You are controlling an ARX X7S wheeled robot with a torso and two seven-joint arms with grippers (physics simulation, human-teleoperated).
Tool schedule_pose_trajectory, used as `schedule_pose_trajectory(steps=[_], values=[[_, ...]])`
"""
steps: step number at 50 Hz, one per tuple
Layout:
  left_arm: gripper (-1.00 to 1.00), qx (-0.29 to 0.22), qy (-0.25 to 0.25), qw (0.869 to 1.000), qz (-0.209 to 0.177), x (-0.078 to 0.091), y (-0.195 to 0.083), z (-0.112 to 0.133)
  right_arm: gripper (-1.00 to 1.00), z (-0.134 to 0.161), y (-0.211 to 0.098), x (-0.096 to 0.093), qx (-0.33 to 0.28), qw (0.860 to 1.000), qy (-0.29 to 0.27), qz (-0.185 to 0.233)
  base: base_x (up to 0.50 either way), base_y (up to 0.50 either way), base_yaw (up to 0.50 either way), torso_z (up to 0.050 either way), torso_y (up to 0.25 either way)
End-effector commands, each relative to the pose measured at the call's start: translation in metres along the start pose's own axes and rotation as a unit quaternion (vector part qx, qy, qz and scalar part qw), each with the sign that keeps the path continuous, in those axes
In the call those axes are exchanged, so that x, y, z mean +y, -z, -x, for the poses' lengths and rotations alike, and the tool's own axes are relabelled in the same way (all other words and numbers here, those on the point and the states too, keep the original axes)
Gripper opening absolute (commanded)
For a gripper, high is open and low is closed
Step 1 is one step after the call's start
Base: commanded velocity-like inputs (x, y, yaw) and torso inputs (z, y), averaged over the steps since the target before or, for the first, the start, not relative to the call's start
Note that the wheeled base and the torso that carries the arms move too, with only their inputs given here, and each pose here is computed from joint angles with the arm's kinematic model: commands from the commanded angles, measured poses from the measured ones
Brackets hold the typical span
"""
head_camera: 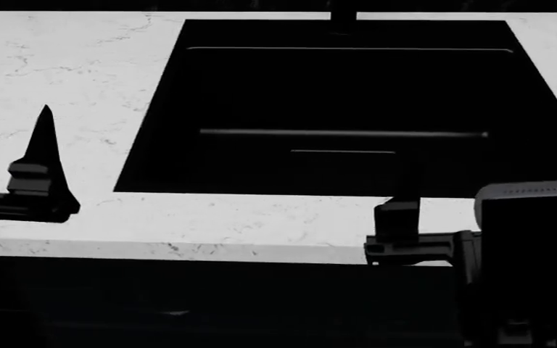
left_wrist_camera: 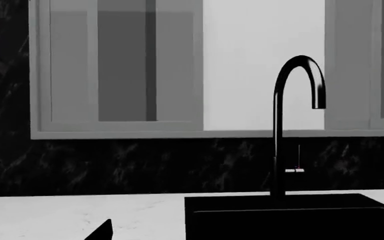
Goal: Stack the cups from largest to smallest.
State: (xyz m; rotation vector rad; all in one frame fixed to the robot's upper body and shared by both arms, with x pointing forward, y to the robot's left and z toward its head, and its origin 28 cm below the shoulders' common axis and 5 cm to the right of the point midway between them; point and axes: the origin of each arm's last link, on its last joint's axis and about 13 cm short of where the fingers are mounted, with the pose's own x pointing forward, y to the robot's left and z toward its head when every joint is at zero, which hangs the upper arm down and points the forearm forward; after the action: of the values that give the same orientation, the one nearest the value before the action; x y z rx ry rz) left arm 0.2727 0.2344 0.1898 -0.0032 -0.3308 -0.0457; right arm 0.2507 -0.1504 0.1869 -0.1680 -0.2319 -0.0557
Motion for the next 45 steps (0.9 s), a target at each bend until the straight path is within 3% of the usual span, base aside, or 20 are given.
schedule_pose_trajectory(steps=[1,45], values=[[1.00,0.004,-0.005,1.000,0.000,-0.0002,-0.0017,-0.0053,1.00,-0.0001,-0.0058,-0.0060,-0.007,1.000,0.004,-0.004,0.00,-0.50,0.00,0.000,0.000],[1.00,0.003,-0.011,1.000,0.003,0.0000,-0.0041,-0.0015,1.00,0.0074,-0.0010,-0.0081,-0.001,1.000,0.009,-0.008,0.00,-0.50,0.00,0.000,0.000]])
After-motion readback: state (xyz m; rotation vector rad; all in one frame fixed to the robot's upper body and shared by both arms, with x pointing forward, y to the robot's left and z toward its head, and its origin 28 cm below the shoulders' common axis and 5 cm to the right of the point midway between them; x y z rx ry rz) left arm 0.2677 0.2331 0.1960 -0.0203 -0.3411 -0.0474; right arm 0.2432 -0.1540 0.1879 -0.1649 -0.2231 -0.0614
